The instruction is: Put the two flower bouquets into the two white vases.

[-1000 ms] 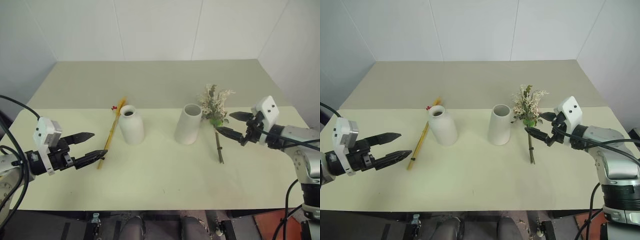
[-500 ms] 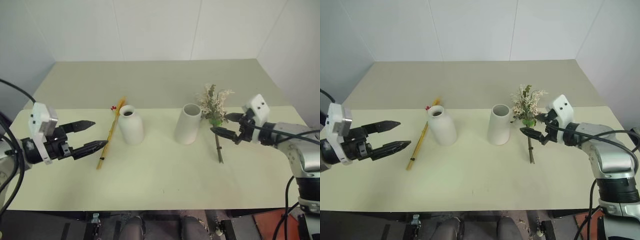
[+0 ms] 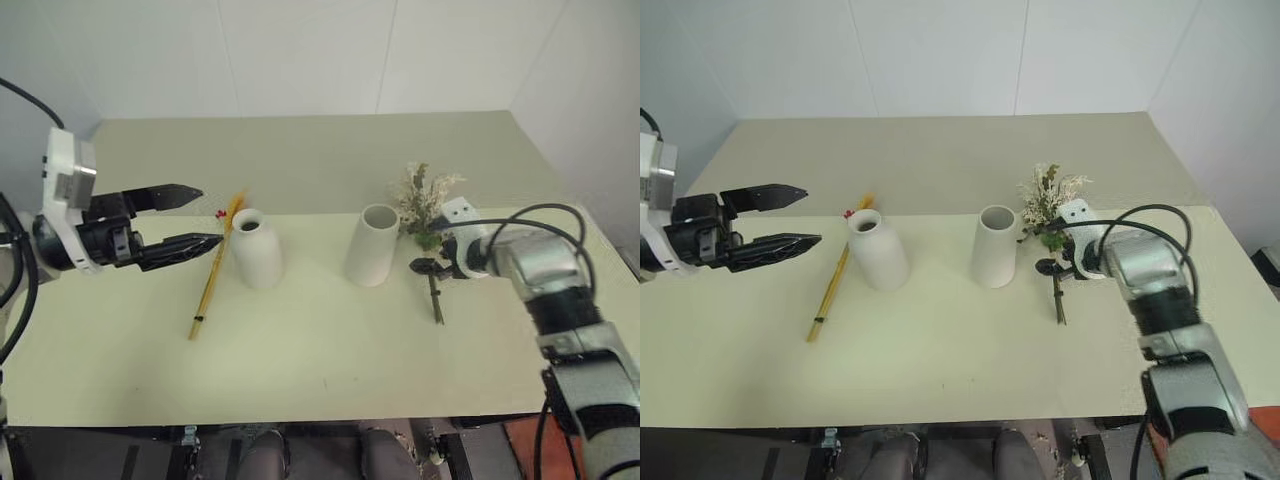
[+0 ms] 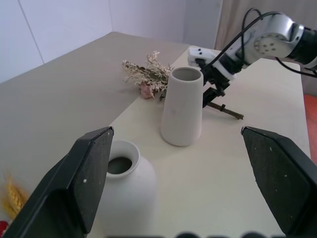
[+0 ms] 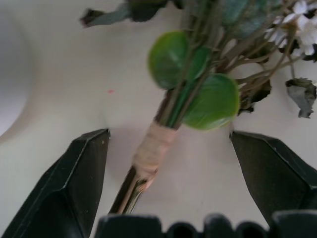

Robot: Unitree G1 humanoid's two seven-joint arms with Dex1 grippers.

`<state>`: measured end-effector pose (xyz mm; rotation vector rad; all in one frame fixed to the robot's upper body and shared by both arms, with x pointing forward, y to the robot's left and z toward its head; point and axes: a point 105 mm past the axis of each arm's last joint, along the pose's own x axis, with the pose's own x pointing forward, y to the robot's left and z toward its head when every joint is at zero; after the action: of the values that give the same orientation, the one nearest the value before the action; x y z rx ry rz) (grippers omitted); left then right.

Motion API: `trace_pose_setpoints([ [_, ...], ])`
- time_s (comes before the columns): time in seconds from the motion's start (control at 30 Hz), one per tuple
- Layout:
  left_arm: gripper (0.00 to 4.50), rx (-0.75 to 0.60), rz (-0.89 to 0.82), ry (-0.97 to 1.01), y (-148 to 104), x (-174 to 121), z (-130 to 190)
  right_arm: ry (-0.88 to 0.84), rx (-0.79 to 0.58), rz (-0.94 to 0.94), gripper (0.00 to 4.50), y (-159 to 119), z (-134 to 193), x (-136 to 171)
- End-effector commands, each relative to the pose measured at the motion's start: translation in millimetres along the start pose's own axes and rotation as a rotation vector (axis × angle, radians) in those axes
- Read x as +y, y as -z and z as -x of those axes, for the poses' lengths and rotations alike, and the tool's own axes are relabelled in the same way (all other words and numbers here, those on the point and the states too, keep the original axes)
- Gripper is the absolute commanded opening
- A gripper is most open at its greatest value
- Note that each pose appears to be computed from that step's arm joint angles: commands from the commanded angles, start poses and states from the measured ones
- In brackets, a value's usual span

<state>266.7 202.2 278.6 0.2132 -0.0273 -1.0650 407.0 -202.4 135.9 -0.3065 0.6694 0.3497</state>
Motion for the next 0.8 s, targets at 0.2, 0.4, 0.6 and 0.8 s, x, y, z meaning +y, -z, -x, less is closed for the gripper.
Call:
trace_pose_setpoints([
  [0.2,4.5,-0.01,-0.034,0.011,-10.0,-1.8,5.8,0.101,-0.029,-0.008,2.93,-8.9,-4.8,-18.3],
  [0.4,4.5,-0.006,-0.014,-0.018,-6.9,-0.6,12.9,0.166,-0.051,-0.066,1.02,-9.0,-0.4,-30.5],
  [0.6,4.5,-0.049,0.021,-0.074,-2.5,-1.5,23.6,0.287,-0.248,-0.256,0.21,-26.6,17.8,-55.9],
  [0.8,4.5,-0.097,0.046,-0.081,-2.5,-5.2,33.4,0.163,-0.758,-0.387,0.21,-85.8,70.7,-55.3],
])
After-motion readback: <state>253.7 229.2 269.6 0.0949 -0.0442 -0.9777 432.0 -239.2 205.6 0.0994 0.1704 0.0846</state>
